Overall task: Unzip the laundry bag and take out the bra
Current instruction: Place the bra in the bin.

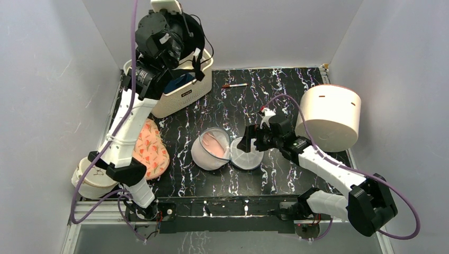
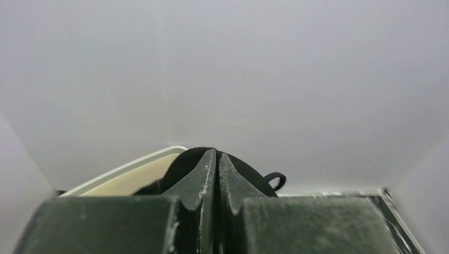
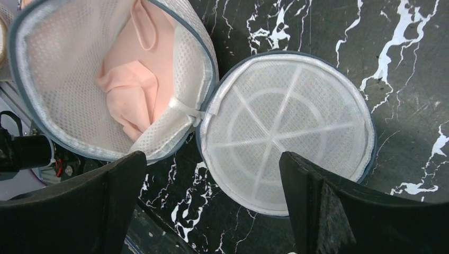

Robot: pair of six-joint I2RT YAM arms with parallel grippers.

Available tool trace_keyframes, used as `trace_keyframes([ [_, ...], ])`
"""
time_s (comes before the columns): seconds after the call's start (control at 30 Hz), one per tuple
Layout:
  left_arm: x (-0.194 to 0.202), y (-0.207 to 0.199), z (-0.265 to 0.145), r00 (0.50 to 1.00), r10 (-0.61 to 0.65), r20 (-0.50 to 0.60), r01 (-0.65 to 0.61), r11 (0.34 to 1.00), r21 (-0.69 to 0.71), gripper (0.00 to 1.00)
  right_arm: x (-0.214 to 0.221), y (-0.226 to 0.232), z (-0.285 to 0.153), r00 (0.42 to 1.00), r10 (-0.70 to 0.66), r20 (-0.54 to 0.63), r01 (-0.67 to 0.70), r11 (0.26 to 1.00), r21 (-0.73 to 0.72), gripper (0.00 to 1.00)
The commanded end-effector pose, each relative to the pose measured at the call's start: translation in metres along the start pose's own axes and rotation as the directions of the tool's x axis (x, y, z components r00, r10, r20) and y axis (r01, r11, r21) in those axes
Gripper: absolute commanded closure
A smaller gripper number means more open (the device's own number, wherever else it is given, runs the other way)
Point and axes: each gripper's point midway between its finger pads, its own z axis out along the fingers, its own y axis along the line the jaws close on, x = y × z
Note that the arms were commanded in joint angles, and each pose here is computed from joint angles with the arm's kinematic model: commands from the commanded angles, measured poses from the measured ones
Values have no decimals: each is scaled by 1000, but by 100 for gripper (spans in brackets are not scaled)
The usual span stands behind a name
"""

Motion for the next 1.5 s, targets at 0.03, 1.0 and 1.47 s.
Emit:
trace_keyframes([
  [0.03,-18,43,25,996,-15,87,26,992,-124,100,-45,23,-13,993,-70,90,72,997,-24,2],
  [1.0,285,217,137,798,-426,-426,294,892,-342,100,-43,47,-25,1000,-3,-17,2,995,-97,2],
  [1.47,281,197,75,744,-450,-494,347,892,-290,27,-29,30,5,997,77,21,-74,993,-95,2],
])
